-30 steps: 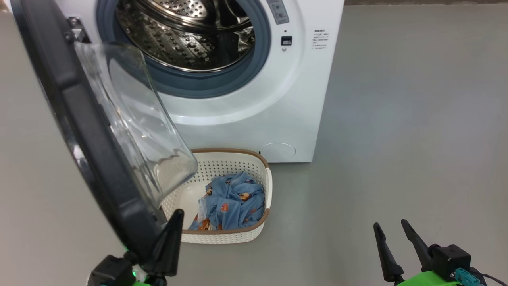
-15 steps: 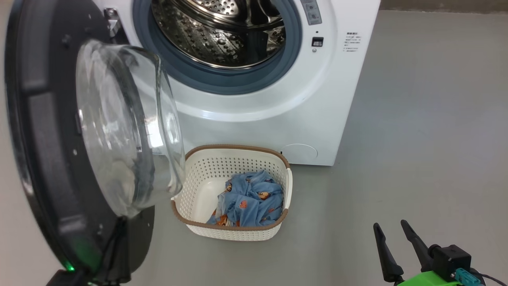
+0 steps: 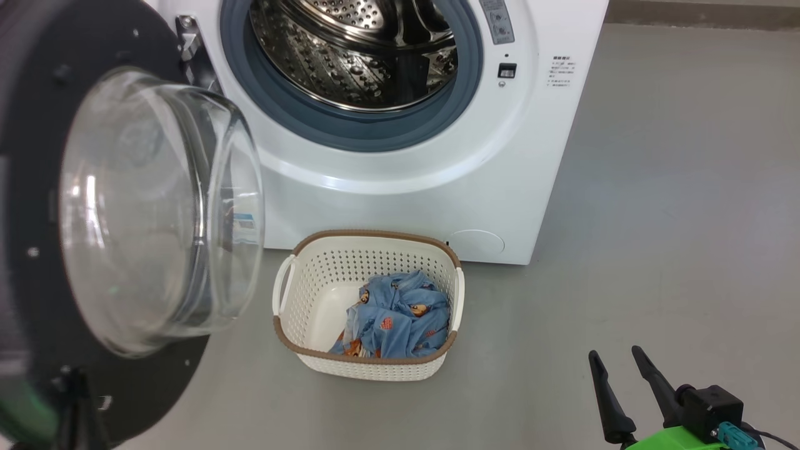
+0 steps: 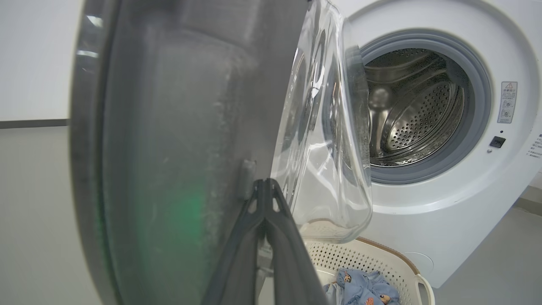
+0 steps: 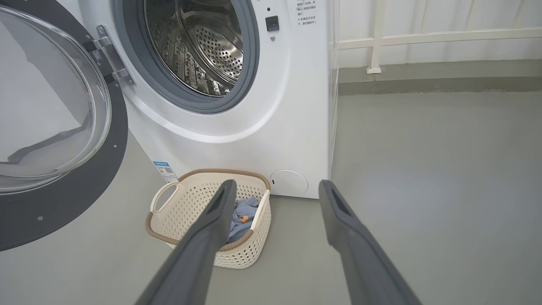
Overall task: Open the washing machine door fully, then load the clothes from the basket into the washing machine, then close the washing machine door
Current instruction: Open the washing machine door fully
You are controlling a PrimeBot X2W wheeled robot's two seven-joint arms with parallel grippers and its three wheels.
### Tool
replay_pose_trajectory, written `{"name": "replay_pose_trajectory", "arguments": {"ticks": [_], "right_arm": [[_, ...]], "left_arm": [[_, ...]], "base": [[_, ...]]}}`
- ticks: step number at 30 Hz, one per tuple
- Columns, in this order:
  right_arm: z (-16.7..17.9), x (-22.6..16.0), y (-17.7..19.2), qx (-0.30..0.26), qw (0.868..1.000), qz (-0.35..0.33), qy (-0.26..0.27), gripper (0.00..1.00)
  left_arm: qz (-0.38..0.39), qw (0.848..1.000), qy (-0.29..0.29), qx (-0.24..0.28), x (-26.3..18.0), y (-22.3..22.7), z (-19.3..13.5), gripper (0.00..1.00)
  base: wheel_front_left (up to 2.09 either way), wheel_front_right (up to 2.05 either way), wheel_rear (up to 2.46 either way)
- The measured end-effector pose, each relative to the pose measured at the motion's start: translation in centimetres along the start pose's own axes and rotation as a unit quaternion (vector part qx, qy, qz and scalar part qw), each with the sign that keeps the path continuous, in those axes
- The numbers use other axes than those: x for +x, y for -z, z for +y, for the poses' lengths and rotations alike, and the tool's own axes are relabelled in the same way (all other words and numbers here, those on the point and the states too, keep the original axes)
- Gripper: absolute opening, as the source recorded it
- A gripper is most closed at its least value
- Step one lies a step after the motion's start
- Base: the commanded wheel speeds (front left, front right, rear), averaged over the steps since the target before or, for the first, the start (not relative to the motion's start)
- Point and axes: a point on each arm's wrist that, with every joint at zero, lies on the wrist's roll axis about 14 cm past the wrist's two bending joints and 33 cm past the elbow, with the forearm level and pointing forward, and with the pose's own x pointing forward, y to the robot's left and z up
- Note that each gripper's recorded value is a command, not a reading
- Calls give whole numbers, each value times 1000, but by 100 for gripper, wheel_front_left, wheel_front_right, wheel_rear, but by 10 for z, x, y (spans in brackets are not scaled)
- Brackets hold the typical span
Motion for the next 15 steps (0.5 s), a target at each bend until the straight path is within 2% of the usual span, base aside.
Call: {"name": "replay_pose_trajectory", "arguments": {"ticks": [3,6,8,15], "right_arm": [[-2,1,3,1,1000,3,2,100],[-4,2,6,-2,1000,8,5,100],[-6,3,9,-1,1000,11,7,100],[-6,13,9,-2,1000,10,4,100]], "left_arm": [[4,999,-29,13,5,-1,26,0],[3,998,-62,-3,13,-1,46,0],[-3,996,-82,-19,19,-4,56,0],[-5,993,-116,-4,36,-9,85,0]], "base": [[0,0,0],[0,0,0],[0,0,0],[0,0,0]]}}
